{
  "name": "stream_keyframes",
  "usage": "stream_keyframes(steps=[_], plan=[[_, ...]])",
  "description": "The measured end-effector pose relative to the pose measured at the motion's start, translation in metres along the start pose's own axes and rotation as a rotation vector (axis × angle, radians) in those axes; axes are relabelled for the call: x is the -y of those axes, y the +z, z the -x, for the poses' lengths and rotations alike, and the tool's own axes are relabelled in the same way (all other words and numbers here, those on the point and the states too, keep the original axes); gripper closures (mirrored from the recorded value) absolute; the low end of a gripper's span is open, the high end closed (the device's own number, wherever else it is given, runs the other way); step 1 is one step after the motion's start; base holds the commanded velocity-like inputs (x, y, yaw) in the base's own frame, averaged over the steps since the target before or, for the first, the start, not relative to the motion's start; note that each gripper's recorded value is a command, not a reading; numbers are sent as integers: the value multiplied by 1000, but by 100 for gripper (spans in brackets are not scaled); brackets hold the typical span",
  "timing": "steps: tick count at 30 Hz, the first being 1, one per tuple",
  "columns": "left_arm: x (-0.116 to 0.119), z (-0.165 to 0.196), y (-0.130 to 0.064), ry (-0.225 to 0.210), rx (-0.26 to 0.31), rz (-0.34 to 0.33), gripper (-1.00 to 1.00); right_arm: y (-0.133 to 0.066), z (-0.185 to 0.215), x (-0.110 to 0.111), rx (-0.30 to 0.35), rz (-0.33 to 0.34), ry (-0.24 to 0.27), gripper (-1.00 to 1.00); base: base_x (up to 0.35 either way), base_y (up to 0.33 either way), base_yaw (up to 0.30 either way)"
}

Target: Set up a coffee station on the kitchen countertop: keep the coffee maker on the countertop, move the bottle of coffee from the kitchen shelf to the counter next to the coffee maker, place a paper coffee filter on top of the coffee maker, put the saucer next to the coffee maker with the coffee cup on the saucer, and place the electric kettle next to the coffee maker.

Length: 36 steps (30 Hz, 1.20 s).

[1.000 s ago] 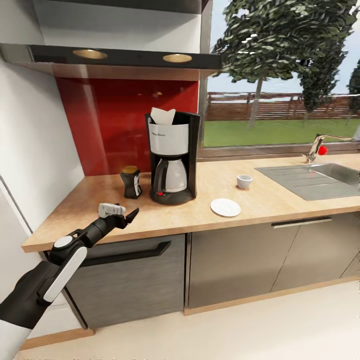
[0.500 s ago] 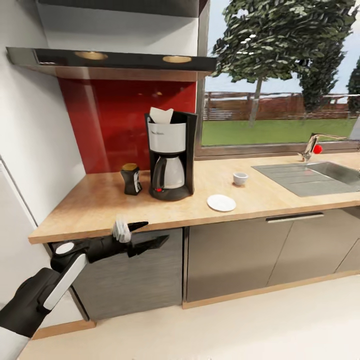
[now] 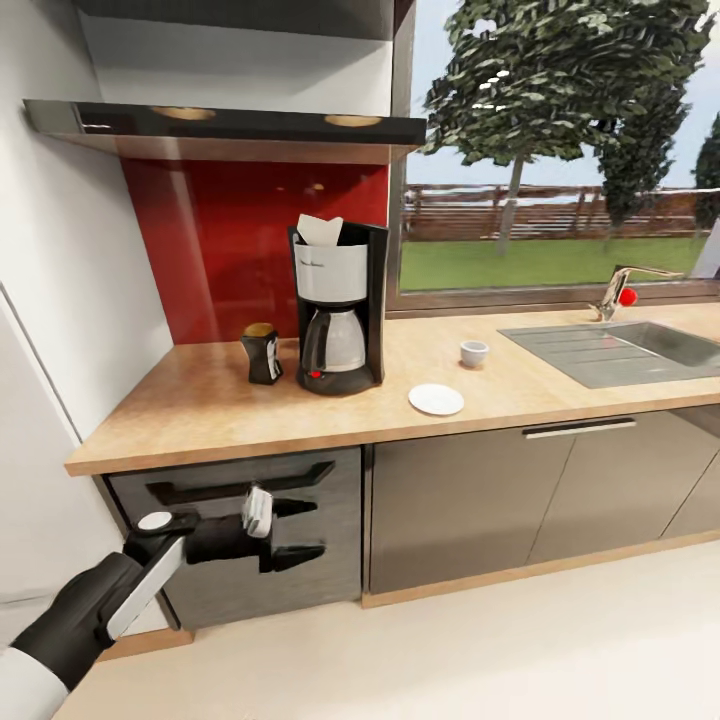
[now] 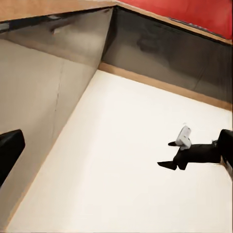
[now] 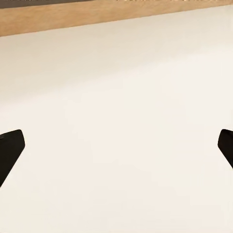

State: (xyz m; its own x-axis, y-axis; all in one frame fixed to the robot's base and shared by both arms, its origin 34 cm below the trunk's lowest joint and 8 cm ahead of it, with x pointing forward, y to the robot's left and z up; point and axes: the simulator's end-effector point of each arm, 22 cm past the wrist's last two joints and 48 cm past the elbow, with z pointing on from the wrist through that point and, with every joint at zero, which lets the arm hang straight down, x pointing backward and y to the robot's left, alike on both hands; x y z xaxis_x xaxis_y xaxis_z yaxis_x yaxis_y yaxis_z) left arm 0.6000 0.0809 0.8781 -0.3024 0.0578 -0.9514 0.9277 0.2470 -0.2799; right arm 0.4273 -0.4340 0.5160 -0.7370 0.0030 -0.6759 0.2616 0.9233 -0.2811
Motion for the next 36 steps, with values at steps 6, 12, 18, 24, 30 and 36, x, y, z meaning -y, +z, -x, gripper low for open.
stream_keyframes(steps=[6,12,18,24,30,36], plan=[[-9,-79,-11,-116,-82,-22,-100,0,12,1,57,-1,10,-100,-1,0,0],[-22,-205,-45,-314,-166,89,-100,3,22,21,90,-21,-4,-100,0,0,0],[7,-339,-101,-668,-194,335,-100,-8,108,63,277,-104,69,-100,0,0,0],[-26,-400,-116,-697,-310,703,-100,-38,64,57,144,-11,95,-100,0,0,0],[-27,-405,-113,-703,-315,737,-100,-40,54,87,137,25,163,-100,2,-1,0],[-28,-405,-113,-703,-315,739,-100,-41,55,90,139,27,168,-100,151,-136,0]])
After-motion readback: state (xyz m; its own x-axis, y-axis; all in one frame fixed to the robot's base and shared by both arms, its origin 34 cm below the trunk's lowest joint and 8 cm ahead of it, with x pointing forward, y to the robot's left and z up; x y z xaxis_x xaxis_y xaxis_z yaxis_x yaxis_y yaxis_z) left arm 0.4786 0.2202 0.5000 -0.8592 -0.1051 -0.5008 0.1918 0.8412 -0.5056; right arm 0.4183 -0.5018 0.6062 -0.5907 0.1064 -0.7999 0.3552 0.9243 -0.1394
